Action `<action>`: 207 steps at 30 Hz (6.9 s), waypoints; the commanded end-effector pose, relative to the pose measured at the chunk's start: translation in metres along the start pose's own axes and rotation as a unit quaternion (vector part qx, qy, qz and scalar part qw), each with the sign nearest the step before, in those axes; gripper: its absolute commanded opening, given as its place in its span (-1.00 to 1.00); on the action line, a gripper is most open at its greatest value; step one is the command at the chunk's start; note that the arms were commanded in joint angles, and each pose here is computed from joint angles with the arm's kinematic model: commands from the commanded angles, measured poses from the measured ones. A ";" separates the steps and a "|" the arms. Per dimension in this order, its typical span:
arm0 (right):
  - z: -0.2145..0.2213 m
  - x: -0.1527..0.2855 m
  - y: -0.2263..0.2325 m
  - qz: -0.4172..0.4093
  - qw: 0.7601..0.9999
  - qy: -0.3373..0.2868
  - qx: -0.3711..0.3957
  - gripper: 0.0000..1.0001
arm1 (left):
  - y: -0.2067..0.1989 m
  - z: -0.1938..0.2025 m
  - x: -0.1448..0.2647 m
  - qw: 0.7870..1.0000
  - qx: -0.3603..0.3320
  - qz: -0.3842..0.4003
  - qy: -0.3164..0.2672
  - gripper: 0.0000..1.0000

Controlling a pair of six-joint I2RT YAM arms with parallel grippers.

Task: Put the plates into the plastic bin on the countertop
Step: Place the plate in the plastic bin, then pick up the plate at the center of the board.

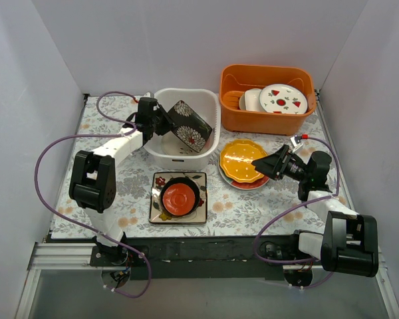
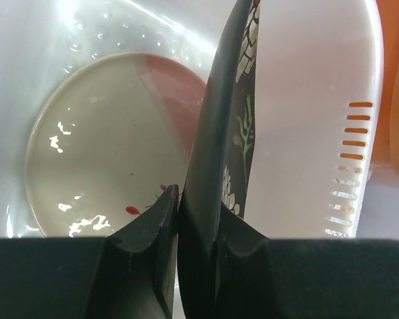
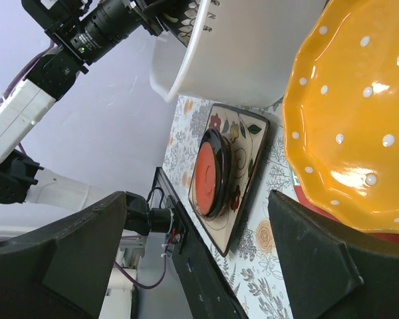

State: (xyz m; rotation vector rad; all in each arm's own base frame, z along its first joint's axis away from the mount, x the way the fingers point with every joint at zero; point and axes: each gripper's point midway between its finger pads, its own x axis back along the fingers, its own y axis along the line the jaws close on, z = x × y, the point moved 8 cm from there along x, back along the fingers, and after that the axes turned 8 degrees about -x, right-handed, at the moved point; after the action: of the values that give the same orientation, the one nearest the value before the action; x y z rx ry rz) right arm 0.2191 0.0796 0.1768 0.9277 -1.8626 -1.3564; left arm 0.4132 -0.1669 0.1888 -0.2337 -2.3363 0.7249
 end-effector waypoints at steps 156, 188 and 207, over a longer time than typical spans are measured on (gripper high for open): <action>-0.039 -0.003 -0.047 0.302 0.947 -0.060 0.094 0.41 | -0.122 0.001 0.127 0.966 -0.244 0.077 -0.017 0.73; -0.026 -0.011 -0.109 0.373 0.924 -0.043 0.066 0.14 | -0.125 0.006 0.133 0.964 -0.242 0.107 -0.010 0.76; -0.016 -0.008 -0.137 0.409 0.911 -0.027 0.045 -0.43 | -0.126 0.004 0.140 0.964 -0.239 0.111 -0.017 0.76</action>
State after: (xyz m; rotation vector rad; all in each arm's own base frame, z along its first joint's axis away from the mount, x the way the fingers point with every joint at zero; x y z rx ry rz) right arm 0.2839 0.0597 0.0830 0.2622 -2.1148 -0.8797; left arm 0.3194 -0.2295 0.3118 -0.6594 -2.4628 0.2245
